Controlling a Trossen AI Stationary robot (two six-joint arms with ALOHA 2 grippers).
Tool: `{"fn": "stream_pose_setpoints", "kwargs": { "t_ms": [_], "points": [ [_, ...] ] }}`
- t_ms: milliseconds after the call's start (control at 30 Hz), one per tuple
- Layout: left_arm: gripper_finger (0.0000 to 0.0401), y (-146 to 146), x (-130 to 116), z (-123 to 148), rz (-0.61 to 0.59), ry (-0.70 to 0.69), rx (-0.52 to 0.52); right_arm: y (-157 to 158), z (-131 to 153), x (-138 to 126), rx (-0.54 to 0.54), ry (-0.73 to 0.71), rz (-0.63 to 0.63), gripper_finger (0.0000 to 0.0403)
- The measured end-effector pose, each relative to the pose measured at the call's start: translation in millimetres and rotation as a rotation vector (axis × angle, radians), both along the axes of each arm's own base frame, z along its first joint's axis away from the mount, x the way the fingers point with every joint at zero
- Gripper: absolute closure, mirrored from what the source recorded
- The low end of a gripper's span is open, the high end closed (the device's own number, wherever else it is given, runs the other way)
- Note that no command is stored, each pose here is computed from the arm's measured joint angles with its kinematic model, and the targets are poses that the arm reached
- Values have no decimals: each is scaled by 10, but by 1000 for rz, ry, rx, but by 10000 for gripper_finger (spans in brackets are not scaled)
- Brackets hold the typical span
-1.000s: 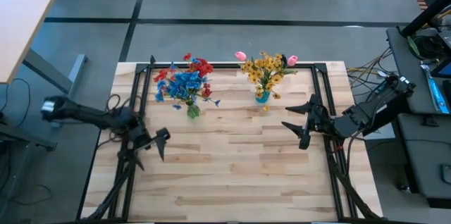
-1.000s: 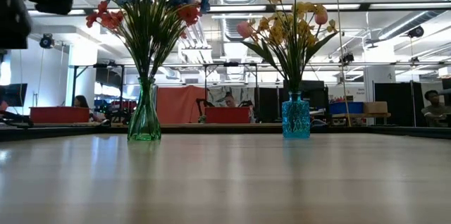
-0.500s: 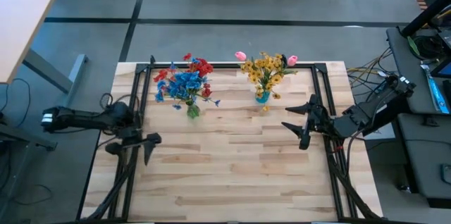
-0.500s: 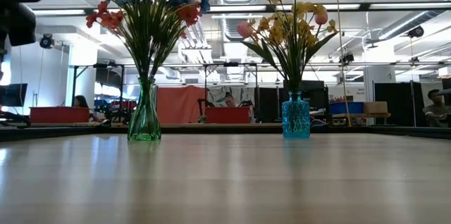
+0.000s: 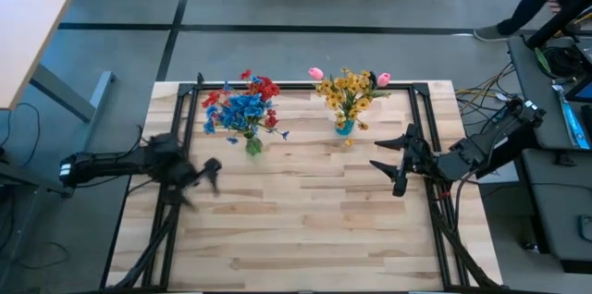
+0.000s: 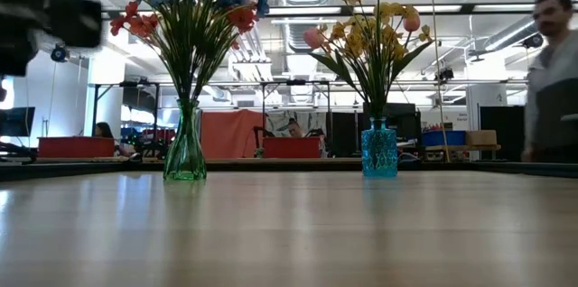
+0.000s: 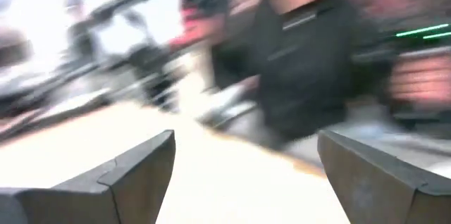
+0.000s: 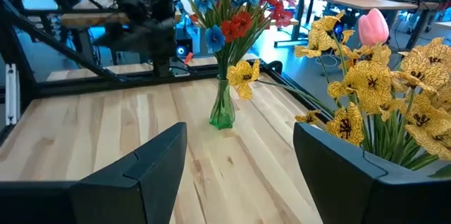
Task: Sort flowers into vase by color
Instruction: Return to Home Position
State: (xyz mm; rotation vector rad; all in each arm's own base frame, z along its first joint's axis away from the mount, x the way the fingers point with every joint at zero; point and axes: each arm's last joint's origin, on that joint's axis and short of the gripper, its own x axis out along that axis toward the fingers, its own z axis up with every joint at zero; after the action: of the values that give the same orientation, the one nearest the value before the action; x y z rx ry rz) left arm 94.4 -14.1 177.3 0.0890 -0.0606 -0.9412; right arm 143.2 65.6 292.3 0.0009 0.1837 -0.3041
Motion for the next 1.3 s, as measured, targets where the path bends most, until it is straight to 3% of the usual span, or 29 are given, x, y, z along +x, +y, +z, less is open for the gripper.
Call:
{"fn": "stream_pose_setpoints", "kwargs": {
  "t_ms": [100,167,267,467,667,1000,1300],
  "points": [
    [72,51,67,-110,293,36,60,-14,-37,-18,-34,41,-7,149],
    [72,62,80,-119,350,1,97,-41,-63,-44,-52,59,-61,149],
    [72,63,80,-112,350,-52,144,-80,-82,-82,-82,61,-129,149],
    [72,88,89,-150,452,15,146,-155,-30,-195,-160,56,-122,149],
    [72,83,57,-116,443,45,155,-391,96,-571,-103,-79,-105,154],
    [72,80,19,-83,440,-1,181,-485,-279,-723,-70,-112,-90,156],
    [72,103,-78,-21,503,34,205,-606,-278,-932,4,-257,-38,156]
  ]
}}
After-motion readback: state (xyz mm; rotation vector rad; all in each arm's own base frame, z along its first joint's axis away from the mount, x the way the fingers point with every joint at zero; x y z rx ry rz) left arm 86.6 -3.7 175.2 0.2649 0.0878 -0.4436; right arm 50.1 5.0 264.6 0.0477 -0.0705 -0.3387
